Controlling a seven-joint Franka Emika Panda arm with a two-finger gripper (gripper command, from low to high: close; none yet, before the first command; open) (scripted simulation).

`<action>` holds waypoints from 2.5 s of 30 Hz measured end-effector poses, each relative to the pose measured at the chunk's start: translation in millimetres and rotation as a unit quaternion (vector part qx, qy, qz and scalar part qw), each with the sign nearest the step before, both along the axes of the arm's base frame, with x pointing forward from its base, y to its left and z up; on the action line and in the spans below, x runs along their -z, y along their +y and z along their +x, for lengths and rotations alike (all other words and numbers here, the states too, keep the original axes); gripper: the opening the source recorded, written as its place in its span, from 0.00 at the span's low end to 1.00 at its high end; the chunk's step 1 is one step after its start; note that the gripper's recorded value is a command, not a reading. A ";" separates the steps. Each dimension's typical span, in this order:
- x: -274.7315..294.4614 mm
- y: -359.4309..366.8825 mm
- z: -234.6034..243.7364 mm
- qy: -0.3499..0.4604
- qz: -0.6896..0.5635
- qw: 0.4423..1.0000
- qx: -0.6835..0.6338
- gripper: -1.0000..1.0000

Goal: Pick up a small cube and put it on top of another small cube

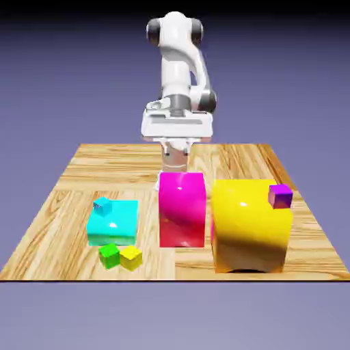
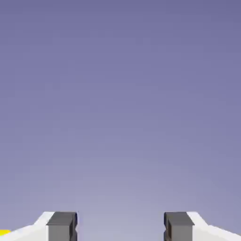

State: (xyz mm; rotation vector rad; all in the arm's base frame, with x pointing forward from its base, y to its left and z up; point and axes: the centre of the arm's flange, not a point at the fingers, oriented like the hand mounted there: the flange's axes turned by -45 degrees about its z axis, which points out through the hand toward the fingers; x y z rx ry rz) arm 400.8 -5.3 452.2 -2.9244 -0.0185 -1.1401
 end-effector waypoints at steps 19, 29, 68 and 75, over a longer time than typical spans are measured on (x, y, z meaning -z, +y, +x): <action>147.2 -166.3 108.9 0.369 0.200 0.880 0.224 0.50; 225.4 -239.5 122.0 0.497 0.271 0.767 0.304 0.50; 175.3 17.1 191.5 0.620 -0.010 0.755 -0.213 0.00; 97.6 161.3 165.2 0.540 -0.217 0.685 -0.438 0.00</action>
